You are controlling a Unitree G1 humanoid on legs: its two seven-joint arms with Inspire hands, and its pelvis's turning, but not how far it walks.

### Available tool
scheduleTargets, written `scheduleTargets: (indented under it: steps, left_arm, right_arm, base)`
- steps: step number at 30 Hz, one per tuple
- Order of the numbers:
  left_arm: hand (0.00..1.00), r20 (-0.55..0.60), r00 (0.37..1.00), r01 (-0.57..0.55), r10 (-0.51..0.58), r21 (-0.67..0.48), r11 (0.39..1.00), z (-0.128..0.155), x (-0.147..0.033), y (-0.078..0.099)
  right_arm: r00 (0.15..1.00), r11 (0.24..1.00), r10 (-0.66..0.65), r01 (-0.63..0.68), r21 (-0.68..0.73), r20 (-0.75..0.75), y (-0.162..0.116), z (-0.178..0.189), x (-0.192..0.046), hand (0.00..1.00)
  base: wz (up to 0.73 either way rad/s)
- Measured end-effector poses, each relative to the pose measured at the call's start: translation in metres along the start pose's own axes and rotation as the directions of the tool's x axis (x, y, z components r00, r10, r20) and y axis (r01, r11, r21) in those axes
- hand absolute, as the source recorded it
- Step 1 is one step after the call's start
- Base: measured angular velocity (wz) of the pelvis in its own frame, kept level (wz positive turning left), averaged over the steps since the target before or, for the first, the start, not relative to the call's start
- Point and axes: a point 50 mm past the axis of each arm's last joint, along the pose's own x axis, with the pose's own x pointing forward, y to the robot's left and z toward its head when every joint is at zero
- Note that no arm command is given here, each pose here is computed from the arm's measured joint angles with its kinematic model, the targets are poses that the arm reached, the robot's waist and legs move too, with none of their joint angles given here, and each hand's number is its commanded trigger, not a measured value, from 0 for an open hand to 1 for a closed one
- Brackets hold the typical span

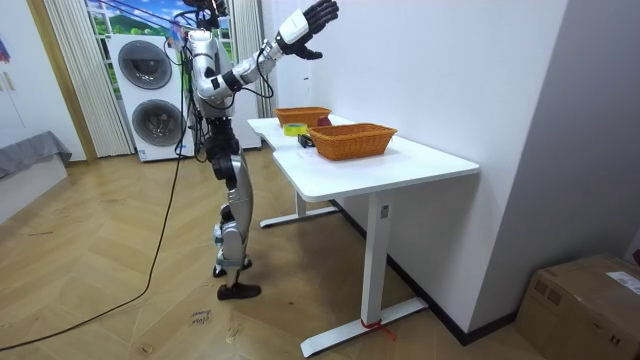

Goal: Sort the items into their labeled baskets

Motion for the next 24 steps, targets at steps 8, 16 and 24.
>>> scheduleTargets:
  steps: [8, 16, 24]
  left_arm:
    - [0.0, 0.006, 1.0, 0.027, -0.027, -0.001, 1.0, 0.001, 0.0, 0.0]
    - [0.0, 0.01, 0.999, 0.039, -0.039, -0.001, 0.999, 0.003, 0.0, -0.002]
    - [0.0, 0.013, 0.999, 0.031, -0.031, 0.006, 0.999, 0.005, 0.0, -0.003]
  right_arm:
    - [0.984, 0.984, 0.177, -0.177, 0.024, 0.005, 0.019, 0.002, -0.003, 0.0]
    - [0.974, 0.973, 0.228, -0.228, 0.019, 0.005, 0.022, 0.001, -0.004, 0.0]
    - [0.91, 0.913, 0.406, -0.407, 0.005, -0.087, 0.047, -0.014, -0.013, 0.0]
  base:
    - [0.02]
    - [0.0]
    - [0.0]
